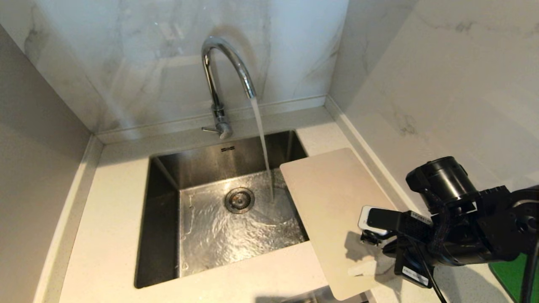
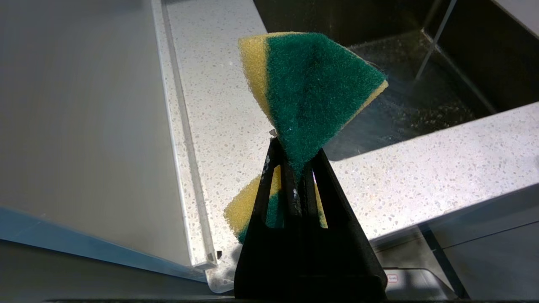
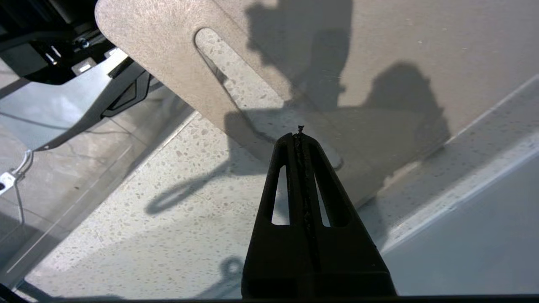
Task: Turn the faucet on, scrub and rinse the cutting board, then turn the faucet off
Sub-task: Pick up the cutting board
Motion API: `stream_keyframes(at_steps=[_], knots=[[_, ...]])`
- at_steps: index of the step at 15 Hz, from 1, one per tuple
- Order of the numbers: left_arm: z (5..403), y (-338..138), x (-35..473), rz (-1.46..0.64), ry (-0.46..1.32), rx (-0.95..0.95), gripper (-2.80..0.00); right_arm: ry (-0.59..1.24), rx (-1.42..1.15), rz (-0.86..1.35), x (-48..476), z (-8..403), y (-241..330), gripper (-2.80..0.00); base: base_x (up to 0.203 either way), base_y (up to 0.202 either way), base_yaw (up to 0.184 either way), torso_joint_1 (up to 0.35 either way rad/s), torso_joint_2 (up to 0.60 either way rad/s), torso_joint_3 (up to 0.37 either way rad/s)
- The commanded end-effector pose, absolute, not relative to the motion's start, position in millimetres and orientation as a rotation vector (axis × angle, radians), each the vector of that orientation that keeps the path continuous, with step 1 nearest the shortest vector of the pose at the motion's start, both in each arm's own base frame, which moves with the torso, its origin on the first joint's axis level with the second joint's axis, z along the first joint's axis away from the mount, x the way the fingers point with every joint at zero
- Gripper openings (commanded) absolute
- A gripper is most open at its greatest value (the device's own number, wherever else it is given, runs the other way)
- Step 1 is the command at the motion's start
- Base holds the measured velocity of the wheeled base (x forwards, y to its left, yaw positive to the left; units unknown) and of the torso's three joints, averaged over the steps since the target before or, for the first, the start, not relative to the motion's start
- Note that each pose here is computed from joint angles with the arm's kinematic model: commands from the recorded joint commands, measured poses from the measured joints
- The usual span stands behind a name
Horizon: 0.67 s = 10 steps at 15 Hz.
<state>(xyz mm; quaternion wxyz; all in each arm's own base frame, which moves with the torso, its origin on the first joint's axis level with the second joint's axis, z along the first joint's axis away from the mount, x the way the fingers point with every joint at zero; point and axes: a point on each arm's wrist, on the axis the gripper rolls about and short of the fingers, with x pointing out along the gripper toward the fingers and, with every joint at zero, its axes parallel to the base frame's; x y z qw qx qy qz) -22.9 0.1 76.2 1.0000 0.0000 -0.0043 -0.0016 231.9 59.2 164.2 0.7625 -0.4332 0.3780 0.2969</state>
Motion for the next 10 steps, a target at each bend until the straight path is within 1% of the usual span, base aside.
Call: stream_keyframes(at_steps=[1, 7, 8, 10], knots=[[76.2, 0.1, -22.9, -0.003, -0.009, 0.000, -2.80, 0.838, -0.950, 0.654, 236.8, 160.4, 60.5, -2.80, 0.000, 0.000, 0.000, 0.000, 0.00, 0.000], [75.8, 0.1, -22.9, -0.003, -0.009, 0.000, -2.80, 0.853, -0.996, 0.714, 243.1, 150.6, 62.5, -2.80, 0.000, 0.000, 0.000, 0.000, 0.00, 0.000], [75.8, 0.1, -22.8, -0.003, -0.008, 0.000, -2.80, 0.845, -1.000, 0.722, 242.9, 151.0, 62.6, 0.00, 0.000, 0.000, 0.000, 0.000, 0.00, 0.000], [75.8, 0.1, -22.8, -0.003, -0.008, 0.000, -2.80, 0.838, -0.988, 0.743, 246.2, 150.1, 64.1, 0.00, 0.000, 0.000, 0.000, 0.000, 0.00, 0.000]])
